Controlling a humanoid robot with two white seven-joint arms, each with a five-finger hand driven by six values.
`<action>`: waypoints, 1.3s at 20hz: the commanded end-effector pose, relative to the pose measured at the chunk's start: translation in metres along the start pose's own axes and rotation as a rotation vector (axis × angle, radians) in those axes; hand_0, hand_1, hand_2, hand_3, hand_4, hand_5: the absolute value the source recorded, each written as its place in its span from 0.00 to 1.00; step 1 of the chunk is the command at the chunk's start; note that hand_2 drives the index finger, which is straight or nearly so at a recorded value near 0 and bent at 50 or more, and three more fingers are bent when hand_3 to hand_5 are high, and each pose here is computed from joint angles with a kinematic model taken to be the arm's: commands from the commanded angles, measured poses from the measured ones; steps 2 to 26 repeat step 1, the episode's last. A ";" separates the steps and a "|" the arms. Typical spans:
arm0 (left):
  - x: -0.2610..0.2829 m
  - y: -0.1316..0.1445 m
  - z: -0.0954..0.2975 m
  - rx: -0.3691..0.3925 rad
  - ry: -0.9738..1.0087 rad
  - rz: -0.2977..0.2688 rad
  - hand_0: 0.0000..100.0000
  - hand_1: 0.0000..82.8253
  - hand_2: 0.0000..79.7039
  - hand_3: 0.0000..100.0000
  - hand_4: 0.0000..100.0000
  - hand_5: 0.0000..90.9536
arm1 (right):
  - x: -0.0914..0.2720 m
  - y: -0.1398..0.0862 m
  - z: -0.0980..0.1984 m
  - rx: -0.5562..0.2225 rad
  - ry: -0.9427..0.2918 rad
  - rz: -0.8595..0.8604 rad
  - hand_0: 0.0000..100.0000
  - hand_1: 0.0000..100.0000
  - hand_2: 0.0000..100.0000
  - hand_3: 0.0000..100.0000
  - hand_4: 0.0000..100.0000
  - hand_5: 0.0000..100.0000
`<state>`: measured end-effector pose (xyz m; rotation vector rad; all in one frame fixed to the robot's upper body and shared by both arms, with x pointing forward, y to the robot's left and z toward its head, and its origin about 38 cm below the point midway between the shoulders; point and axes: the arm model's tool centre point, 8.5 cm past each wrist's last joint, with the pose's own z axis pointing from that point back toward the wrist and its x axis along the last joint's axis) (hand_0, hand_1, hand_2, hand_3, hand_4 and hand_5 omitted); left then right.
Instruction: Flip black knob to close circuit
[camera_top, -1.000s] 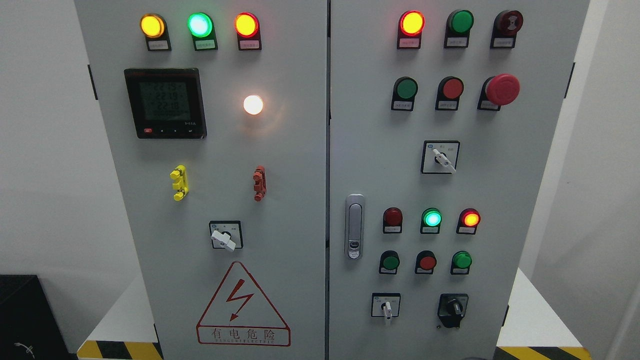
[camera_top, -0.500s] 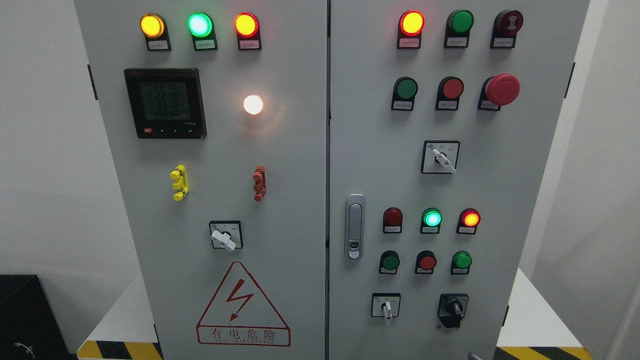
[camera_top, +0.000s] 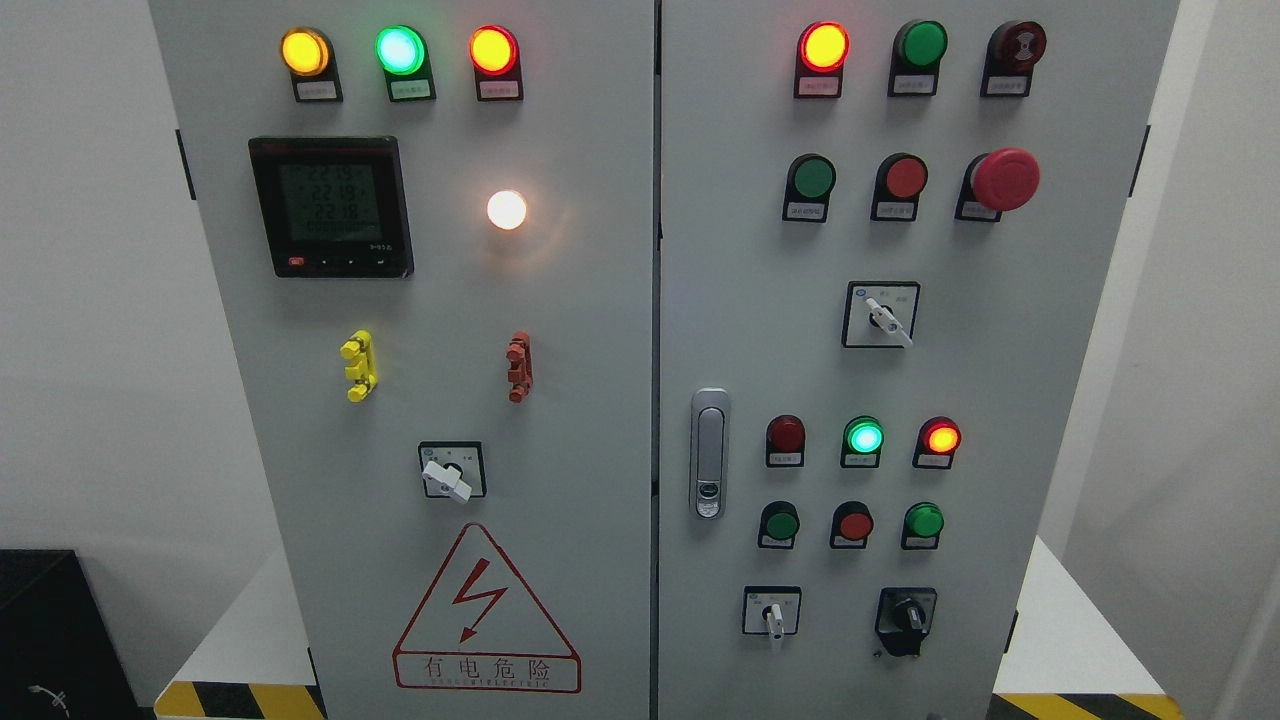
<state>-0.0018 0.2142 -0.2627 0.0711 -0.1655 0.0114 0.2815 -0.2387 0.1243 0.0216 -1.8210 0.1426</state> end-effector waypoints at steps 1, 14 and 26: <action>-0.007 -0.001 0.002 -0.009 0.016 -0.042 0.12 0.67 0.00 0.00 0.00 0.00 | -0.002 0.001 0.001 0.002 0.004 -0.028 0.00 0.09 0.00 0.00 0.00 0.00; -0.007 -0.001 0.002 -0.009 0.016 -0.042 0.12 0.67 0.00 0.00 0.00 0.00 | -0.002 0.001 0.001 0.002 0.004 -0.028 0.00 0.09 0.00 0.00 0.00 0.00; -0.007 -0.001 0.002 -0.009 0.016 -0.042 0.12 0.67 0.00 0.00 0.00 0.00 | -0.002 0.001 0.001 0.002 0.004 -0.028 0.00 0.09 0.00 0.00 0.00 0.00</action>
